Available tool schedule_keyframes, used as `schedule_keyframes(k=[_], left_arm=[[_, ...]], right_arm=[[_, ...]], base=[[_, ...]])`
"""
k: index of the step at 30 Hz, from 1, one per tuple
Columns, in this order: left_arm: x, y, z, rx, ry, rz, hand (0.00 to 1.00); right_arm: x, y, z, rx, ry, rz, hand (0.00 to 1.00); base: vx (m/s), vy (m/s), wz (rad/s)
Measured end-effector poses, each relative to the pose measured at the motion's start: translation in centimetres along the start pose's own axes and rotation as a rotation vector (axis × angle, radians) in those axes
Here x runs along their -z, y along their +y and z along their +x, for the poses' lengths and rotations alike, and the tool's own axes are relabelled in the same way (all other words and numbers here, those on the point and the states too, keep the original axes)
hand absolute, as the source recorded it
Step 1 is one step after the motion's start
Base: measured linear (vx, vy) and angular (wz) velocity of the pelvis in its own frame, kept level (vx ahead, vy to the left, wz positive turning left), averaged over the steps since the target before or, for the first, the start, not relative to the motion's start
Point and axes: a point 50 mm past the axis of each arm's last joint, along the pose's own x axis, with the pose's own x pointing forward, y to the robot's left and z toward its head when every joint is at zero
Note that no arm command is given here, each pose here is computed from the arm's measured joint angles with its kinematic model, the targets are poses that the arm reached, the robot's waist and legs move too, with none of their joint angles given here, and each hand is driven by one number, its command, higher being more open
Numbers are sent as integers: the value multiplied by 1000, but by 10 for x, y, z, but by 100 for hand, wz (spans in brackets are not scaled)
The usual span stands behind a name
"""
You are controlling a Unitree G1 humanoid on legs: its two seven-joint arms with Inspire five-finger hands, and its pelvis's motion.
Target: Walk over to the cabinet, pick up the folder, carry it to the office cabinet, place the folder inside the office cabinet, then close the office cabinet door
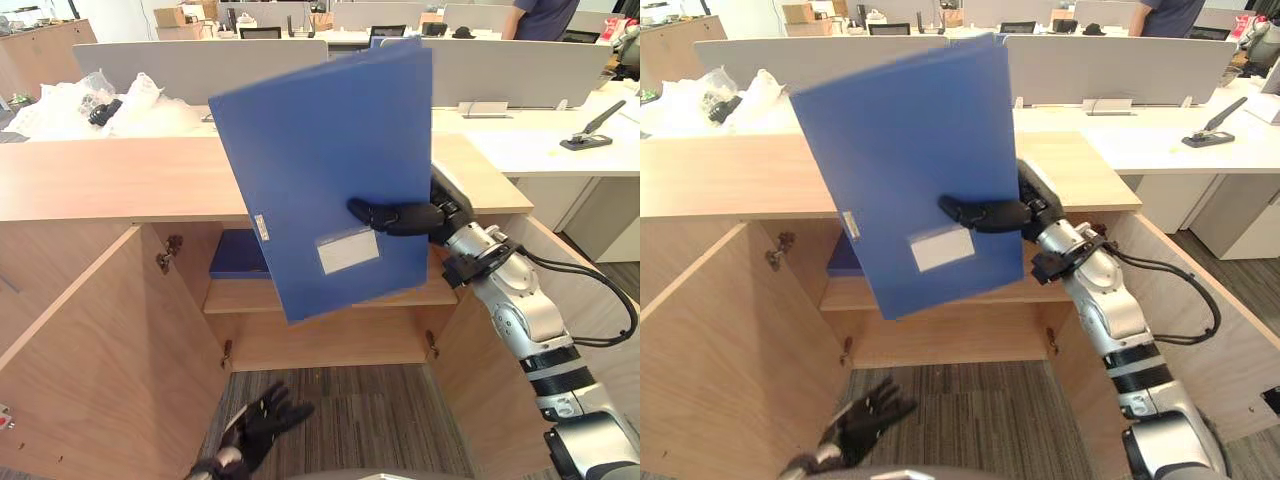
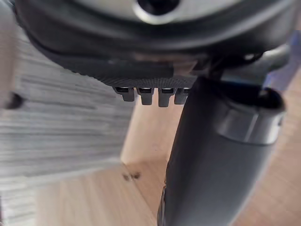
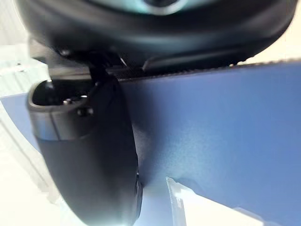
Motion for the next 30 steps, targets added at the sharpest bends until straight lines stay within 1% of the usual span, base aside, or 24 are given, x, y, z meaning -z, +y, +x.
schedule_keyframes(k=[3,6,8,9,10,11,13,16,18,21,23,29,30], left_arm=[[20,16,-7,-108,81,-11,100],[37,35,-18,-267,143,-45,100],[42,43,-23,-333,167,-46,100],[45,48,-27,-390,186,-40,100],[46,49,-28,-408,191,-34,100],[47,52,-30,-440,193,-35,100],[47,54,-31,-476,194,-40,100],[43,54,-28,-497,175,-62,100],[35,50,-21,-495,147,-73,100],[25,44,-10,-494,120,-74,100],[24,40,-7,-496,115,-79,100],[20,28,3,-470,111,-42,100],[19,26,5,-466,114,-30,100]], right_arm=[[10,13,-7,-23,33,-93,0],[35,29,-21,-85,178,-270,0],[50,39,-30,-142,256,-331,0],[65,50,-39,-229,333,-404,0],[71,54,-42,-272,363,-439,0],[84,62,-51,-369,420,-518,0],[106,75,-73,-552,512,-649,0],[131,84,-101,-730,624,-739,0],[134,78,-108,-762,649,-772,0],[142,71,-115,-765,706,-797,0],[150,71,-118,-755,747,-783,0],[177,85,-126,-636,880,-675,0],[182,85,-126,-581,909,-657,0]], base=[[-5,-11,0],[-10,0,3],[0,7,8],[14,16,7],[23,20,8],[23,17,8],[21,12,13],[1,-14,7],[-44,15,7],[-104,19,16],[-88,10,-3],[58,58,-16],[147,130,-20]])
